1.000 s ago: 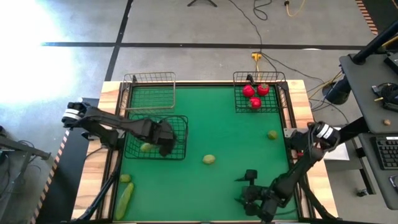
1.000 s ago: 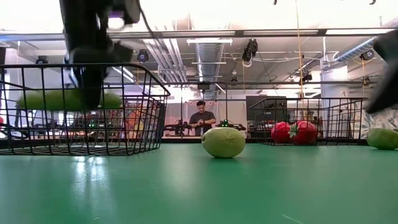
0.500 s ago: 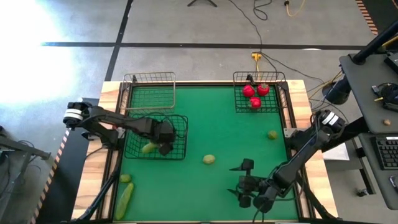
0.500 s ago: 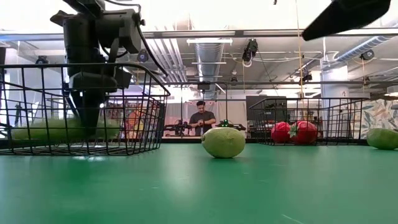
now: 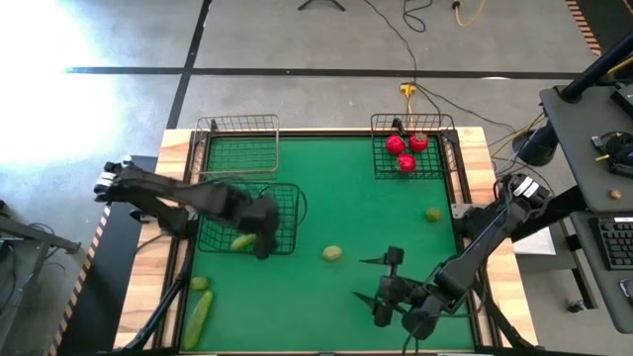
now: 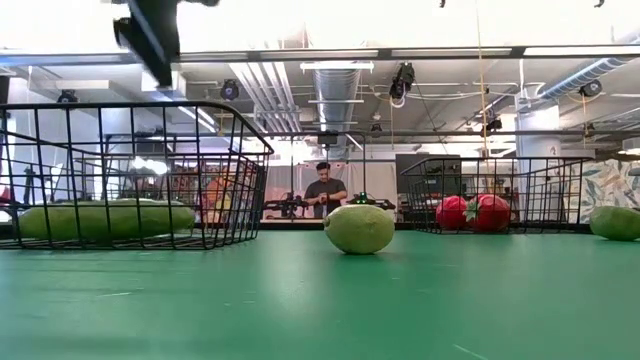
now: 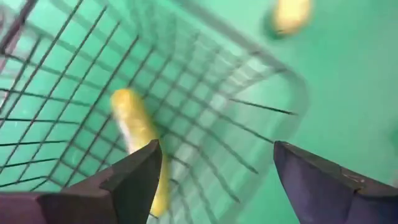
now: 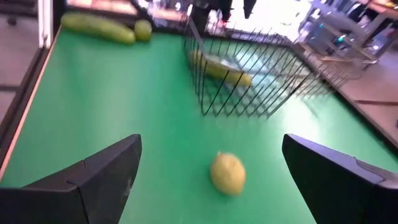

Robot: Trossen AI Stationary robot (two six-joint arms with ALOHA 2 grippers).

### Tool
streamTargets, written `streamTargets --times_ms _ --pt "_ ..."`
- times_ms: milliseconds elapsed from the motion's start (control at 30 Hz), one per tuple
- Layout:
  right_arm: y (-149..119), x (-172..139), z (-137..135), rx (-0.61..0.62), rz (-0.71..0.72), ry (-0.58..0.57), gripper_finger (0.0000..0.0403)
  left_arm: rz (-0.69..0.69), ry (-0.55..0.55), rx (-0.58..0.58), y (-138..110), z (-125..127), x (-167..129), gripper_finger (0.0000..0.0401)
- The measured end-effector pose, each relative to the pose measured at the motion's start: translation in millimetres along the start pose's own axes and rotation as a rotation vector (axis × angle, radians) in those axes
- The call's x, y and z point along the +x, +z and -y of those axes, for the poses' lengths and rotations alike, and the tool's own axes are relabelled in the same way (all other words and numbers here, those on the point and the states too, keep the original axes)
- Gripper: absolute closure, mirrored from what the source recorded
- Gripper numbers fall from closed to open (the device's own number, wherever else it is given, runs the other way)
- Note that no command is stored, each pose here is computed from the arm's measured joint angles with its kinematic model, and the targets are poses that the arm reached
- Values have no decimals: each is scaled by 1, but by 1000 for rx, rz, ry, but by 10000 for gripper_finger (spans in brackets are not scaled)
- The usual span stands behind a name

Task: Sort produce into baskets
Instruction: Put the cucumber into the left black metal wire basket

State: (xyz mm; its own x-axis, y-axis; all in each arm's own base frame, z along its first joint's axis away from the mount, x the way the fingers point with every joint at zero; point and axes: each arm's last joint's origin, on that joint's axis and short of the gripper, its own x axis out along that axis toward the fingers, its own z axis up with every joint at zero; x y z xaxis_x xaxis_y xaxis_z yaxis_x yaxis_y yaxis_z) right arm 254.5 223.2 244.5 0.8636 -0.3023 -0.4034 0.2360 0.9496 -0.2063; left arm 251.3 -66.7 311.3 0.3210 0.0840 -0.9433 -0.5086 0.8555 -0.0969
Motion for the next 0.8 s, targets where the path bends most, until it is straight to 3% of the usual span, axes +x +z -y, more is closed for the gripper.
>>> streamTargets --times_ms 167,333,533,667,800 --pt "2 7 -1 -16 4 -35 21 27 -140 56 -38 43 -45 110" --pt "3 17 2 9 1 -61 21 -51 -196 21 -97 79 -53 109" --pt "8 30 1 -2 31 -65 21 -157 -96 -120 -156 97 -32 109" --pt "9 37 -10 9 71 -14 21 -294 11 -222 -173 98 -10 114" --pt "3 46 -25 -9 77 100 21 -470 103 -235 -185 96 12 120"
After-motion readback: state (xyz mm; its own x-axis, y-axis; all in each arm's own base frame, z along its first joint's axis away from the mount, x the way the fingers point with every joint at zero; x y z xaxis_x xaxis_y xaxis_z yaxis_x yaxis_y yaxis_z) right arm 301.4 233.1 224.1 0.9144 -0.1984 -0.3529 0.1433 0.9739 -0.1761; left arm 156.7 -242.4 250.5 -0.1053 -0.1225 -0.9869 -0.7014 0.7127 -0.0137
